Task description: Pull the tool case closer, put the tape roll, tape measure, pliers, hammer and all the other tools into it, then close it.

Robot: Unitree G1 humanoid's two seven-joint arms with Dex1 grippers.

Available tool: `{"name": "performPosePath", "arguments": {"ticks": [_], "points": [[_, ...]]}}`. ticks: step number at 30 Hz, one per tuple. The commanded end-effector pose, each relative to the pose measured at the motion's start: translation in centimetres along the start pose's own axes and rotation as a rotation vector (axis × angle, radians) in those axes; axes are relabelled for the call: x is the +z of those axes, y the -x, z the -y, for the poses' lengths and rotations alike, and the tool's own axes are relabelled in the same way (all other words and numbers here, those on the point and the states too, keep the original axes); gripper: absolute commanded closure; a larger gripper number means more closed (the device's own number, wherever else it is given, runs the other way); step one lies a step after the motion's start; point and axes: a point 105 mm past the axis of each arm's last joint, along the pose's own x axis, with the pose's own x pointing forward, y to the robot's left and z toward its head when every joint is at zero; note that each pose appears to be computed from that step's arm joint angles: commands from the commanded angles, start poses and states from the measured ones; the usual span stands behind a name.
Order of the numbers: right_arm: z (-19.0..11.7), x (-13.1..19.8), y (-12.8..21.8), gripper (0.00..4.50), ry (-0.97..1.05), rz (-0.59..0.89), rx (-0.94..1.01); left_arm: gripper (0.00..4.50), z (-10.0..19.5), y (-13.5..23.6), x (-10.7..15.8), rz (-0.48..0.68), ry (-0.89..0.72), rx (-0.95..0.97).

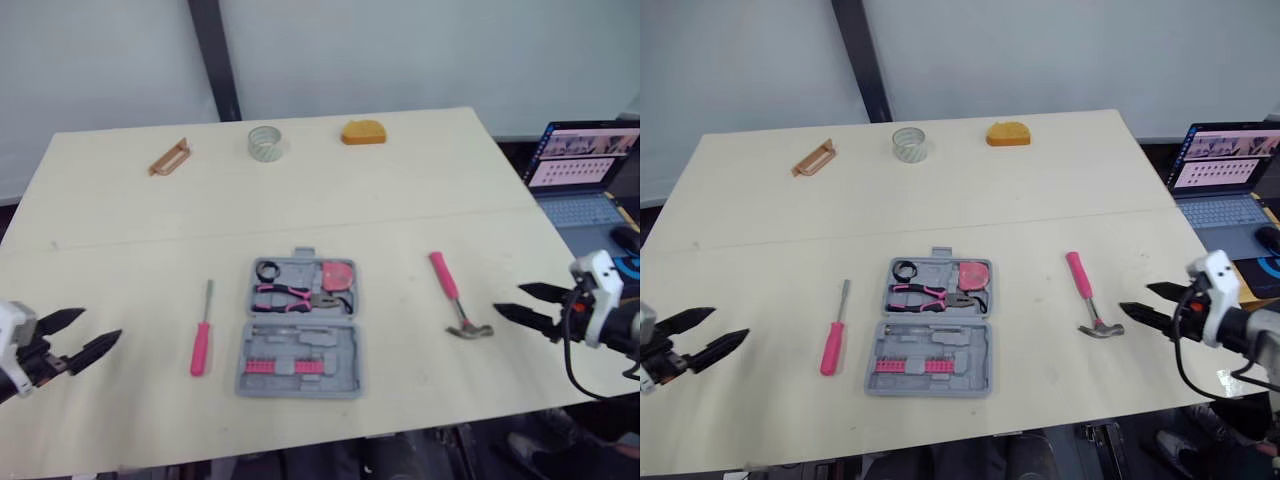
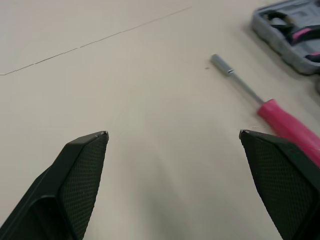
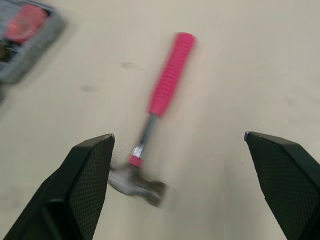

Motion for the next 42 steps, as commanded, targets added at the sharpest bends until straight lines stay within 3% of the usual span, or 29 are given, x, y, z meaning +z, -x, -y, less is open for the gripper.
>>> {"name": "performPosePath", "arguments": {"ticks": [1, 8, 18, 22, 28, 31, 36, 42], "points": [[3.3, -0.1, 1.9, 0.11, -0.006, 0.074, -0.181, 0.00, -2.0, 1.5, -0.3, 0.008, -0.035, 0.102], [5.1, -1.7, 2.7, 0.11, -0.027, 0.077, -0.270, 0.00, -2.9, 2.5, -2.0, 0.009, -0.014, 0.166], [3.9, -1.3, 1.5, 0.11, -0.049, 0.085, -0.223, 0.00, -1.9, 1.1, -1.3, 0.036, -0.050, 0.088], [1.9, -0.3, 0.6, 0.11, -0.073, 0.106, -0.180, 0.00, 0.4, -1.2, 0.8, 0.076, -0.104, -0.041], [-2.0, 0.0, -1.7, 0.11, -0.064, 0.047, -0.152, 0.00, 8.1, -6.8, 5.5, 0.163, -0.261, -0.379], [-3.4, -0.3, -2.7, 0.98, -0.056, 0.016, -0.157, 0.00, 12.1, -9.1, 7.8, 0.210, -0.309, -0.532], [-5.6, -0.6, -4.0, 3.49, -0.067, -0.014, -0.147, 0.00, 18.9, -11.6, 10.5, 0.278, -0.402, -0.783], [-6.6, -0.8, -4.8, 3.49, -0.083, -0.021, -0.164, 0.00, 23.8, -12.5, 11.2, 0.327, -0.432, -0.954]]}}
